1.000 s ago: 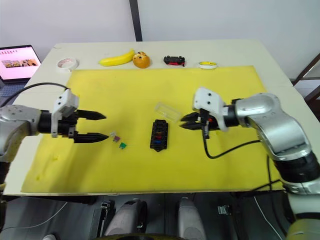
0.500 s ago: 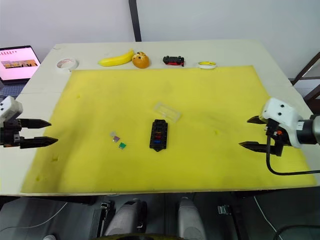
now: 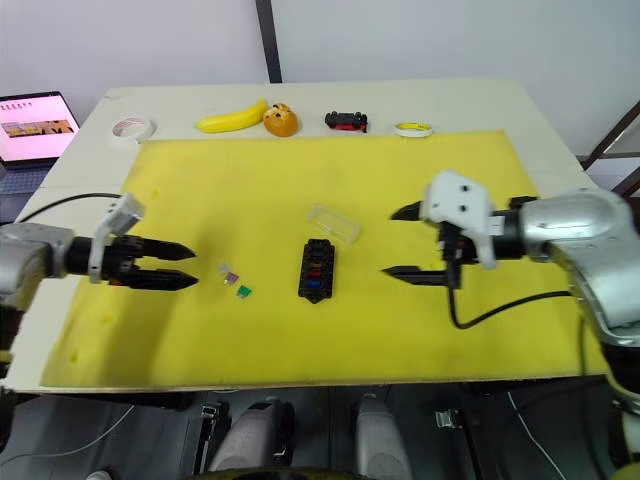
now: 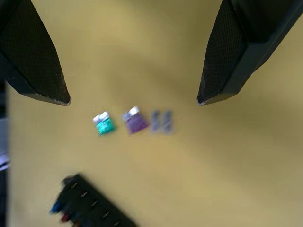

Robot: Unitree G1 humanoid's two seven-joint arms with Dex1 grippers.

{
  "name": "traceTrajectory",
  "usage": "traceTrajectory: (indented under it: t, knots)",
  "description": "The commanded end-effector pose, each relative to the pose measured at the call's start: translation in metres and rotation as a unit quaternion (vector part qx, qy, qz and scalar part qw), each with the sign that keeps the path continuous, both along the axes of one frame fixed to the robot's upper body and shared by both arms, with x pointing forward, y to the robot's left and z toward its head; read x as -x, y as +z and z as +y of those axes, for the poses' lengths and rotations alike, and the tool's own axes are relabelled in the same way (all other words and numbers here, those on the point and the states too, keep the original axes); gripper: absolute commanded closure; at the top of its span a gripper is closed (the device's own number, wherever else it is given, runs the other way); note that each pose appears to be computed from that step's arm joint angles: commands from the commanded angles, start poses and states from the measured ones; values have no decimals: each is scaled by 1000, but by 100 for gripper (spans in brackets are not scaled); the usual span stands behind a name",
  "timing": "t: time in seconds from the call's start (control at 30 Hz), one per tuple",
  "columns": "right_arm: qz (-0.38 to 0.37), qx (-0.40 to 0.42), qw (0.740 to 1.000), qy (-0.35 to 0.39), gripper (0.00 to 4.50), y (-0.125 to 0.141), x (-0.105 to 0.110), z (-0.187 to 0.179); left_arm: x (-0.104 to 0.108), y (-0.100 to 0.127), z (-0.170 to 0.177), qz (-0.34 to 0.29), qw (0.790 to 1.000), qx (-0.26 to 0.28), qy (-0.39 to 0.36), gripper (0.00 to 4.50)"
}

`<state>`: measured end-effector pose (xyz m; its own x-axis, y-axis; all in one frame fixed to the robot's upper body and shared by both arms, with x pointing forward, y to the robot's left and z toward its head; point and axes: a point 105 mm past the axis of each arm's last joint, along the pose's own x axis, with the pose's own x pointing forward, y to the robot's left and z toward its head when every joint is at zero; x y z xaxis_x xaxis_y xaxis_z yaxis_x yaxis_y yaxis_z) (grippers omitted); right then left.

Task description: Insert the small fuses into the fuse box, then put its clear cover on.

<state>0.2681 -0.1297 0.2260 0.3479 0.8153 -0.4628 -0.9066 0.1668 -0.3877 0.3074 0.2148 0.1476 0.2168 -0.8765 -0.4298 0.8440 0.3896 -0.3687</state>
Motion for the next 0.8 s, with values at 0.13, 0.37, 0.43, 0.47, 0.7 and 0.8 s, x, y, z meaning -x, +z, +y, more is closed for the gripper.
traceTrajectory:
  t: [0.13, 0.37, 0.43, 0.47, 0.7, 0.8]
  knots:
    - [-23, -17, 999, 42, 2, 9, 6, 36, -15, 14, -7, 99, 991, 85, 35, 0]
    - [-30, -28, 998, 45, 2, 11, 6, 46, -18, -2, -3, 181, 977, 96, 59, 0]
    - [-30, -27, 998, 42, 2, 11, 6, 46, -19, -5, -4, 193, 974, 99, 62, 0]
    - [-30, -26, 998, 41, 2, 10, 6, 46, -18, -8, -5, 197, 974, 96, 62, 0]
    - [-30, -25, 999, 38, 2, 10, 5, 46, -18, -20, -12, 212, 971, 91, 55, 0]
    - [-29, -24, 999, 37, 2, 10, 5, 46, -18, -21, -17, 217, 970, 97, 47, 0]
